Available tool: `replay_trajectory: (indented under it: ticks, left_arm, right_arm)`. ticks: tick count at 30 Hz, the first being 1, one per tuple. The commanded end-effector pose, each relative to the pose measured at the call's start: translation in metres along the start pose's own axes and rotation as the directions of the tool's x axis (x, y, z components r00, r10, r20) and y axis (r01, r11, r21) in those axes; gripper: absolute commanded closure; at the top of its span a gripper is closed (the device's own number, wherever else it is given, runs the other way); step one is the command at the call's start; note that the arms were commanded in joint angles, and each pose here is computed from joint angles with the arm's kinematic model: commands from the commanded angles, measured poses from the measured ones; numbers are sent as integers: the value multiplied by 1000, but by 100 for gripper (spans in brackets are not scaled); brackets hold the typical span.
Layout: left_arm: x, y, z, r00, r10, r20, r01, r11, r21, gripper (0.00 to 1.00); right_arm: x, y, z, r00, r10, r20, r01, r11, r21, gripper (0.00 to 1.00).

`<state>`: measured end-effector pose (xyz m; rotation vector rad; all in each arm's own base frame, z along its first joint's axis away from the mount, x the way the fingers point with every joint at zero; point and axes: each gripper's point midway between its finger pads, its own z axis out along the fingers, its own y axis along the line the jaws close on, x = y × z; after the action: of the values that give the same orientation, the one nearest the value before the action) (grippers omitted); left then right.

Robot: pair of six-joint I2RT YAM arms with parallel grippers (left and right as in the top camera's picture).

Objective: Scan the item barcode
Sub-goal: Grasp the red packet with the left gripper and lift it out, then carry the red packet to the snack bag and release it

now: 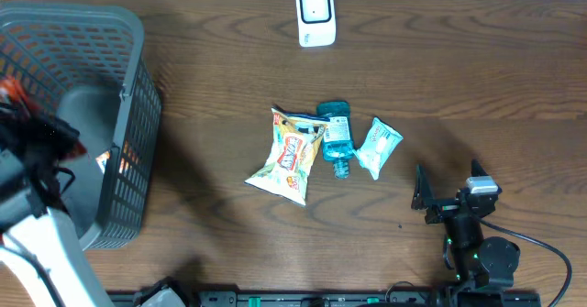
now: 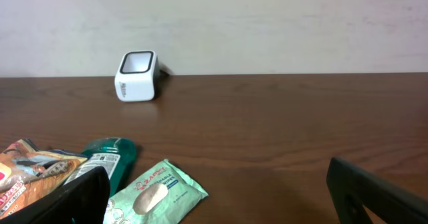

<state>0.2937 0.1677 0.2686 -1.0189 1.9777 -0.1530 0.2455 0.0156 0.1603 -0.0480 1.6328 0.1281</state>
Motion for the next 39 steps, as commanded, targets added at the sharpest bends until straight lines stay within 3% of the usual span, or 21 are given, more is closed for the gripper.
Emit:
replay_trajectory:
  ticks: [1, 3, 8, 13, 15, 19, 22, 25, 29, 39]
  left_arm:
    - [-18, -60, -43, 997, -8, 73, -12, 961, 276, 93]
    - [-22, -83, -66, 994, -26, 109, -17, 927, 374, 93]
    - [-7, -146, -117, 980, 73, 186, -168, 804, 571, 93]
    - [55, -195, -131, 957, 266, 113, -266, 659, 703, 93]
    - [87, -208, -124, 933, 355, 55, -282, 630, 724, 93]
    - [141, -218, -91, 869, 494, -36, -349, 662, 663, 93]
    - [185, -217, -55, 787, 608, -106, -447, 680, 581, 93]
    - [209, -207, -23, 738, 653, -169, -514, 707, 485, 92]
    - [235, -183, 31, 682, 677, -276, -593, 733, 332, 93]
    - [330, -116, 119, 476, 664, -577, -692, 688, 221, 93]
  right_arm:
    - [1, 1, 0, 1000, -8, -1, 8, 1000, -3, 1]
    - [1, 1, 0, 1000, -8, -1, 8, 1000, -3, 1]
    - [1, 1, 0, 1000, -8, -1, 8, 1000, -3, 1]
    - [1, 1, 0, 1000, -8, -1, 8, 1000, -3, 1]
    - [1, 1, 0, 1000, -8, -1, 8, 1000, -3, 1]
    - [1, 1, 0, 1000, -8, -1, 8, 1000, -3, 1]
    - [1, 1, 0, 1000, -8, -1, 8, 1000, -3, 1]
    - [1, 1, 0, 1000, -8, -1, 8, 1000, -3, 1]
    - [1, 1, 0, 1000, -8, -1, 8, 1000, -3, 1]
    - [1, 1, 0, 1000, -8, -1, 8, 1000, -3, 1]
